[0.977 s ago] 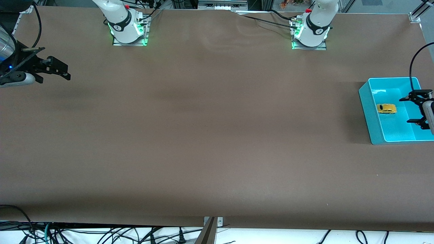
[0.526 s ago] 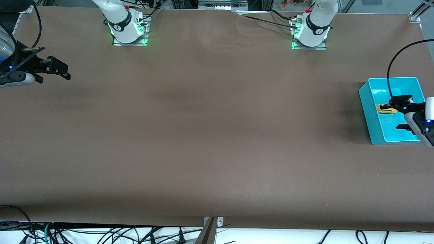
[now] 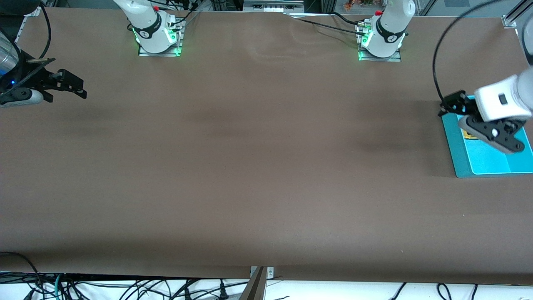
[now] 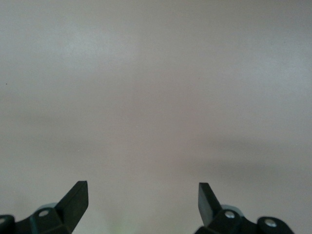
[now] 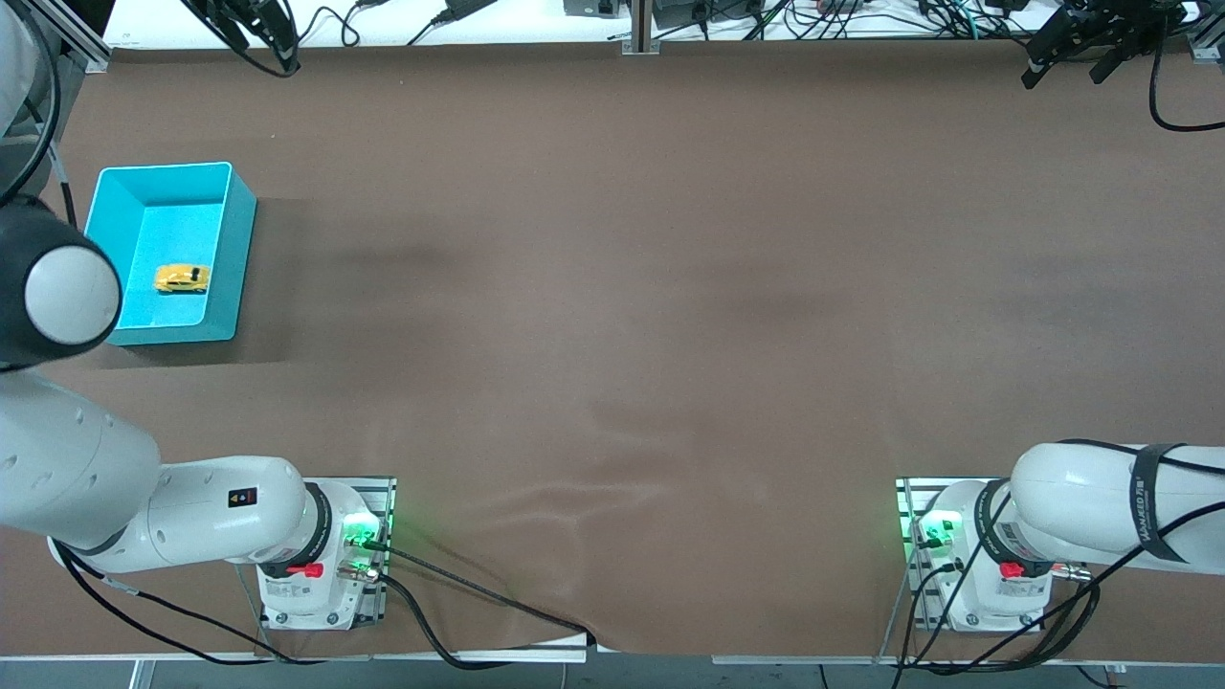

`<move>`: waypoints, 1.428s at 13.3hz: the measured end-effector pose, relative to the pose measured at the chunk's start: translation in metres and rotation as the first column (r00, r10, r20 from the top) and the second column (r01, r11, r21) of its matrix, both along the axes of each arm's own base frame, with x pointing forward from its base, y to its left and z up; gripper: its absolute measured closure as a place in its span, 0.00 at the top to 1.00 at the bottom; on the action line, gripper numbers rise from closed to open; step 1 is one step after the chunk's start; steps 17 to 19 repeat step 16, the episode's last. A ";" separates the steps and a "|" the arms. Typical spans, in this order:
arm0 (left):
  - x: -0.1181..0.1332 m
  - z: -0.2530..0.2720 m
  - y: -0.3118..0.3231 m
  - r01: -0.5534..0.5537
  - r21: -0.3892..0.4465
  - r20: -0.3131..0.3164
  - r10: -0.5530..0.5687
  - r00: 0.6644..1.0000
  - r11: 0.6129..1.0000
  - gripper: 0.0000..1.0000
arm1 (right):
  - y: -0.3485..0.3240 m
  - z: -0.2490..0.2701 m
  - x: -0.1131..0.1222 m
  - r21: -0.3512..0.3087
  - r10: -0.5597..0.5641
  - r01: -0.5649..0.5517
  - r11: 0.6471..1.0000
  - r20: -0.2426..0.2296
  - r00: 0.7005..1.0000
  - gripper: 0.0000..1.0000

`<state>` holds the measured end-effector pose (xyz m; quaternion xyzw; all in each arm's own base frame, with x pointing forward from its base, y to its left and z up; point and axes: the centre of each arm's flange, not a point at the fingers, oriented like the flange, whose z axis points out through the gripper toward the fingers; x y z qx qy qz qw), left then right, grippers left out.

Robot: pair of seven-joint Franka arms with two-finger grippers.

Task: Wind and store yellow beetle car

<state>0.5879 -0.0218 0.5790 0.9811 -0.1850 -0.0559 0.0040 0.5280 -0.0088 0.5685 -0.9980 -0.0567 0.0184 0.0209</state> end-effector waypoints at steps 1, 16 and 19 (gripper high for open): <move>-0.004 0.006 0.007 -0.098 0.012 0.055 0.097 0.994 0.995 1.00 | 0.000 0.000 0.000 0.000 0.000 0.000 1.000 0.000 1.000 1.00; -0.043 -0.004 0.019 -0.214 0.003 0.160 0.211 0.964 0.977 1.00 | 0.000 0.000 0.000 0.000 0.000 0.000 1.000 -0.001 1.000 1.00; -0.043 -0.004 0.019 -0.214 0.003 0.160 0.211 0.964 0.977 1.00 | 0.000 0.000 0.000 0.000 0.000 0.000 1.000 -0.001 1.000 1.00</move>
